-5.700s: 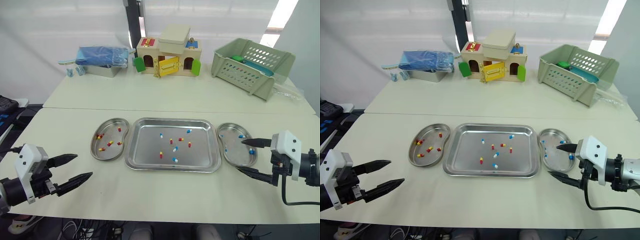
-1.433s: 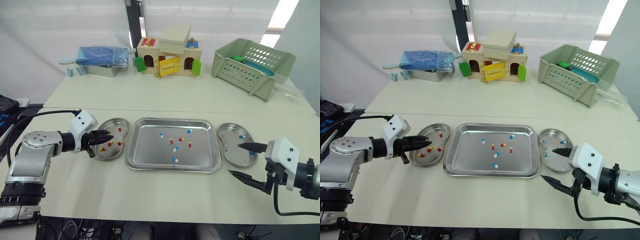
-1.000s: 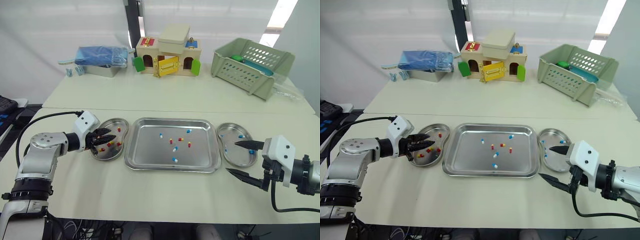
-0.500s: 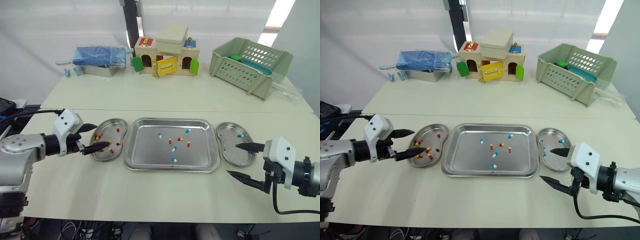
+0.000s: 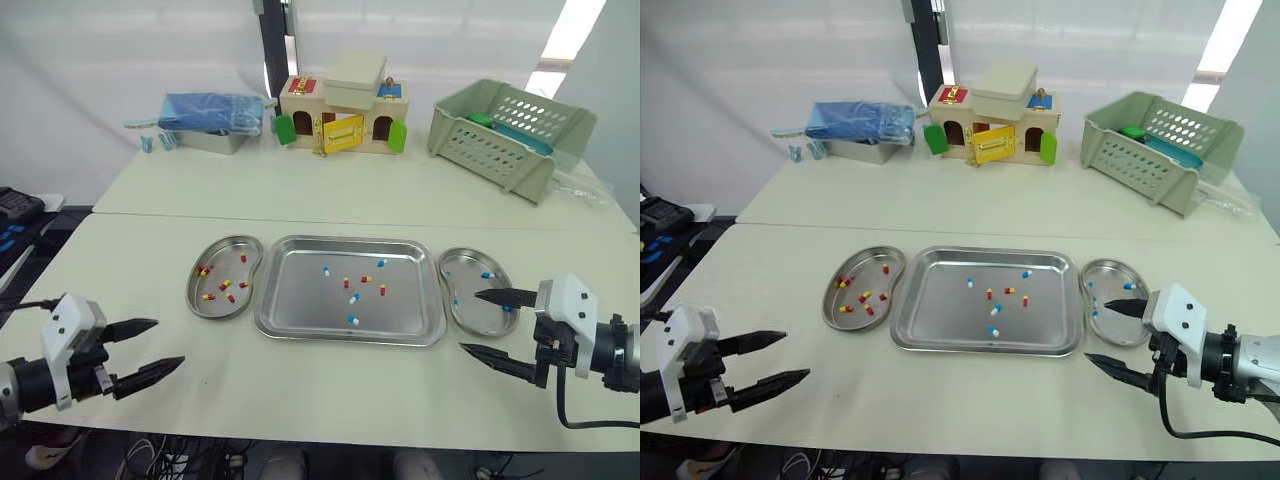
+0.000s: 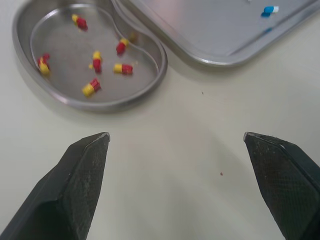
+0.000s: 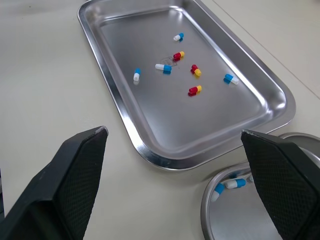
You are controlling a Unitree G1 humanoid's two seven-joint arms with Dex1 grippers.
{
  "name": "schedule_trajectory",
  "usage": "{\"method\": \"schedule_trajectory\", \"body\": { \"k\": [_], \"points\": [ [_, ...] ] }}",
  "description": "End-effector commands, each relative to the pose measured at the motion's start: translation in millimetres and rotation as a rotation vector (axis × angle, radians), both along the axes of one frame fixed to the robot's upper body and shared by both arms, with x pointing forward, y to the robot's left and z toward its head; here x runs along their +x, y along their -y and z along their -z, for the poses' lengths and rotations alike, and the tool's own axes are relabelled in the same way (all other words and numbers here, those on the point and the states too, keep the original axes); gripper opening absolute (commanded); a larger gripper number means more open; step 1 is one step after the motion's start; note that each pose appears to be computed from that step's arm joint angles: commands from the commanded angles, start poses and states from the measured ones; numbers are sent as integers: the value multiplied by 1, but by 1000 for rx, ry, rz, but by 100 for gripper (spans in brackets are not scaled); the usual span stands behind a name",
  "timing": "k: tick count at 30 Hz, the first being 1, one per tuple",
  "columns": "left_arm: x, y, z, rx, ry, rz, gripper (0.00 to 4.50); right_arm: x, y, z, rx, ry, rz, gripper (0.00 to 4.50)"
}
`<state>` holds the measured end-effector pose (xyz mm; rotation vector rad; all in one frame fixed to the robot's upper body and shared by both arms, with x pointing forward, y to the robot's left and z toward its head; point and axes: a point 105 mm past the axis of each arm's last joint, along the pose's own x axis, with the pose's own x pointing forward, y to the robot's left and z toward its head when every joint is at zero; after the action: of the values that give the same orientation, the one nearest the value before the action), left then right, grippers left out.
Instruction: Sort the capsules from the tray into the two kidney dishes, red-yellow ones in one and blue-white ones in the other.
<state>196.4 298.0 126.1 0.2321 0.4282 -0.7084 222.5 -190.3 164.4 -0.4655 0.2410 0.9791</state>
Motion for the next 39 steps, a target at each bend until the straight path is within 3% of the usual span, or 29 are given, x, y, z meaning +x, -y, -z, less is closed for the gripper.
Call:
{"method": "schedule_trajectory", "body": {
  "k": [1,11,17,26,32,39],
  "points": [
    [-5,-5,-3,33,33,-13,446,0,0,-5,-23,30,-27,450],
    [4,10,-7,35,108,21,446,4,2,-5,-38,36,-39,450],
    [10,36,-32,20,211,71,446,19,-16,-23,-16,75,-114,450],
    [7,60,-54,23,305,82,446,69,-83,-37,18,98,-246,450],
    [-1,60,-49,32,302,45,446,104,-135,-35,17,116,-291,450],
    [-10,58,-44,42,307,-11,446,136,-189,-13,6,38,-257,450]
  ]
}}
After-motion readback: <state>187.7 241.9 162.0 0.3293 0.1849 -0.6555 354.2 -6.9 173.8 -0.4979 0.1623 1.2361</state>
